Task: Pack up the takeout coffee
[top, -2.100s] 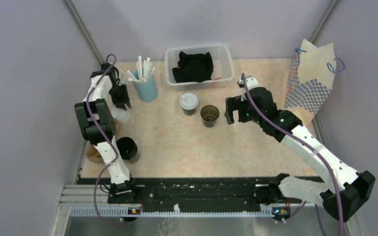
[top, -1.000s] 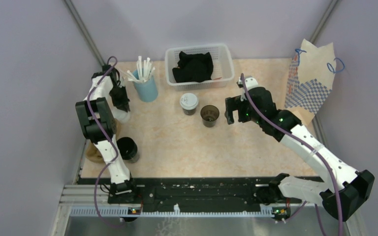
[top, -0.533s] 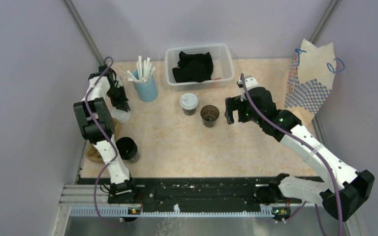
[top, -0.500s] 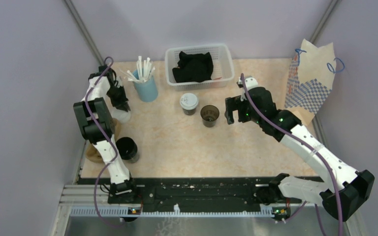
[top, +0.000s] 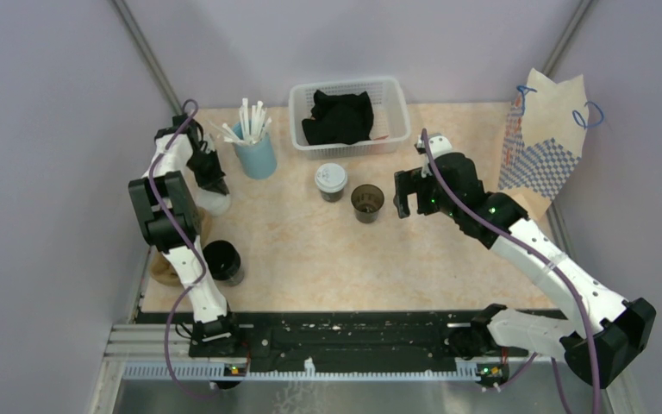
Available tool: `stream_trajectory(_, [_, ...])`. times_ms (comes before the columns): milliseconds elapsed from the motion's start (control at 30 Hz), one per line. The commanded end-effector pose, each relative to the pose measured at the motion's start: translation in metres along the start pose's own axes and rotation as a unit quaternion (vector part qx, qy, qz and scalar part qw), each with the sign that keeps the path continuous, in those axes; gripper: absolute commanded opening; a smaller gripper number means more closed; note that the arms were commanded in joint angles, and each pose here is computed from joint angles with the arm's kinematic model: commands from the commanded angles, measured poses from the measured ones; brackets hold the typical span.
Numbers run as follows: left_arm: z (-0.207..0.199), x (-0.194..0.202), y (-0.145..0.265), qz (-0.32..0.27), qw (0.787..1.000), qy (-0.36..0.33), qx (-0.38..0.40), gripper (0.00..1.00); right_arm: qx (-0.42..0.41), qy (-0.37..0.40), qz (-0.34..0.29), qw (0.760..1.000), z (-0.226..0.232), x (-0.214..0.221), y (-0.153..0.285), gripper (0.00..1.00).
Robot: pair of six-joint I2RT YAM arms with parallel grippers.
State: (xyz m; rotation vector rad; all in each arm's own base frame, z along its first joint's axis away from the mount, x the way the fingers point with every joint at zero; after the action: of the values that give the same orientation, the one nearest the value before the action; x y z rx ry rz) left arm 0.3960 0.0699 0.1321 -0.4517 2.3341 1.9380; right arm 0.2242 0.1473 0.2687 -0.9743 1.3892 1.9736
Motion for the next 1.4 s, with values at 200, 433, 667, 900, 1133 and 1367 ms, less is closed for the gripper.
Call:
stream_trajectory(200, [-0.0011,-0.0071,0.0202,-0.041,0.999,0.004,0.02,0.11,-0.015,0.003,-0.029,0.999,0.008,-0.0163,0.0054,0.99])
stream_trajectory(433, [-0.001,-0.0061,0.0227,-0.046,0.998,0.007,0.034,0.11,-0.016,0.005,-0.028,0.999,0.0088,-0.0164,0.0053,0.99])
stream_trajectory(667, [0.0008,-0.0047,0.0195,-0.044,0.998,0.011,0.047,0.15,-0.016,0.006,-0.028,0.999,0.0088,-0.0165,0.0055,0.99])
stream_trajectory(900, [0.0017,-0.0031,0.0165,-0.04,0.998,0.013,0.048,0.18,-0.015,0.007,-0.029,0.999,0.0089,-0.0169,0.0053,0.99])
stream_trajectory(1133, [0.0008,-0.0052,0.0194,-0.049,0.997,0.015,0.061,0.18,-0.015,0.01,-0.03,0.999,0.0089,-0.0176,0.0056,0.99])
stream_trajectory(1367, [0.002,-0.0066,0.0204,-0.053,0.996,0.019,0.071,0.13,-0.016,0.012,-0.03,0.999,0.0093,-0.0178,0.0053,0.99])
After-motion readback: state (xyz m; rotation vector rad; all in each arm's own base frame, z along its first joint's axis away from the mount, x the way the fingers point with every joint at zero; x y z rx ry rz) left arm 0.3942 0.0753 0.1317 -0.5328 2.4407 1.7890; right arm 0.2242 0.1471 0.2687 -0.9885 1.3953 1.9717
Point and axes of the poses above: each gripper's point midway between its finger pads, its own y axis back along the fingers, its own z axis along the line the jaws close on, x = y × z, the point moved 7 cm from there along y, back along the fingers, and after that the axes turned 10 degrees about -y, right-handed, at the moved point
